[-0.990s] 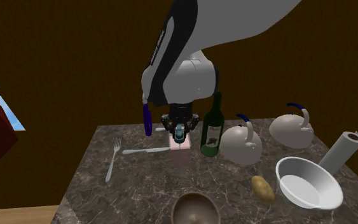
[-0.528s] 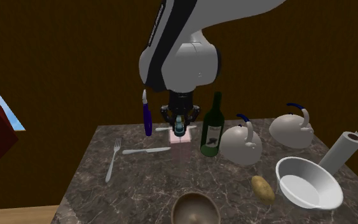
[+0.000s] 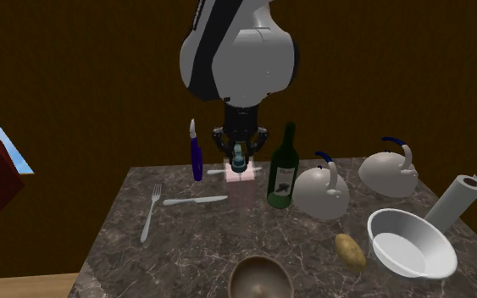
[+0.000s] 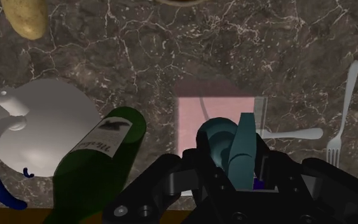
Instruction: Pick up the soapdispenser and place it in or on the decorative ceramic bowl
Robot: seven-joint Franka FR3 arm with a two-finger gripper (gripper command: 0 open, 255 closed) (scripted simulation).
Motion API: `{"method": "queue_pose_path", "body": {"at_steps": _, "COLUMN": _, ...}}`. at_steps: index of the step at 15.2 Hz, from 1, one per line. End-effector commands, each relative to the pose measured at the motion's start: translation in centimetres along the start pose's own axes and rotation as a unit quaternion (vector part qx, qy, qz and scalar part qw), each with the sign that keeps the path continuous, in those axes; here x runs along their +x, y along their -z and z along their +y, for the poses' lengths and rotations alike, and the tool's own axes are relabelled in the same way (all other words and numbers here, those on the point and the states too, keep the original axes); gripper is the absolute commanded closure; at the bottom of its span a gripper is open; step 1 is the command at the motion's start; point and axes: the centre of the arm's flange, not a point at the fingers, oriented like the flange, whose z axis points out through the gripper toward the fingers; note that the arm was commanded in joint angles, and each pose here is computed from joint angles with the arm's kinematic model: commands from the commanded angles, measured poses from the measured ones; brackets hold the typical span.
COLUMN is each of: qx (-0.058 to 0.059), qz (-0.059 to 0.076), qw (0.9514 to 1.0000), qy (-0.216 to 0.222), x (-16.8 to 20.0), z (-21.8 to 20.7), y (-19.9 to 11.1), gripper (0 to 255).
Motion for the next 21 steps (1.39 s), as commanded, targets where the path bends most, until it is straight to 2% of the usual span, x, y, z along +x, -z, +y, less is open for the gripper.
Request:
{"method": "queue_pose_path", "body": {"at_steps": 1, "qx": 0.000, "qz": 0.000, "qw": 1.0000, "qy": 0.000, "x": -1.9, "z": 0.5, "y": 0.8, "gripper": 255}}
{"method": "queue_pose_path", "body": {"at_steps": 17, "qx": 0.000, "qz": 0.000, "qw": 1.0000, "qy": 0.000, "x": -21.9, "z": 3.4, "y": 7.0, "gripper": 255}}
{"method": "queue_pose_path", "body": {"at_steps": 21, "qx": 0.000, "qz": 0.000, "qw": 1.0000, "qy": 0.000, "x": -22.7, "z": 3.5, "y": 5.6, "gripper": 255}}
